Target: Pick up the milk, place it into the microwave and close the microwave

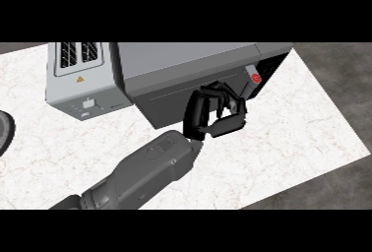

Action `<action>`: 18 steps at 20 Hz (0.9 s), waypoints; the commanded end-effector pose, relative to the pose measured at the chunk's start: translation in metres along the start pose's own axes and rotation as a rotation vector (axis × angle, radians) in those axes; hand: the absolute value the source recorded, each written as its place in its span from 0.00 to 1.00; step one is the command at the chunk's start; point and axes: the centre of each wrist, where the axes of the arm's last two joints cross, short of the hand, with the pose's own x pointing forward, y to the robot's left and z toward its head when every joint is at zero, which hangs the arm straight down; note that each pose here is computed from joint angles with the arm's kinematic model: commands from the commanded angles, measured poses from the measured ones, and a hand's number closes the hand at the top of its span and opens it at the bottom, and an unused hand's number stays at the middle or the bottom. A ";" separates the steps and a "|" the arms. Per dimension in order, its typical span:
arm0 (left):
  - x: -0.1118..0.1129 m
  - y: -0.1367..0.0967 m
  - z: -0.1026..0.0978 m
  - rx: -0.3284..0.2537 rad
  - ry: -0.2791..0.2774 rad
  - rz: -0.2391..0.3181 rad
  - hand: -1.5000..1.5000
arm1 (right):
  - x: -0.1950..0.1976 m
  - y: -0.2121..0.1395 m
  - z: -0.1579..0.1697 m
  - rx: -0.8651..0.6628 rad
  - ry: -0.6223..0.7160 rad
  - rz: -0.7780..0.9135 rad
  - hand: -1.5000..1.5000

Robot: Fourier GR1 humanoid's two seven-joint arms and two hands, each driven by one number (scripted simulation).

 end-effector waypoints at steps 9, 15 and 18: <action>0.002 0.011 -0.026 0.061 0.009 -0.026 1.00 | 0.010 -0.007 -0.003 0.026 0.005 -0.001 0.00; -0.001 0.008 -0.025 -0.017 0.007 -0.087 1.00 | 0.013 -0.008 -0.006 0.053 -0.010 -0.023 0.00; -0.010 0.015 -0.022 0.024 0.039 -0.141 1.00 | 0.015 -0.006 -0.008 0.082 -0.039 -0.051 0.00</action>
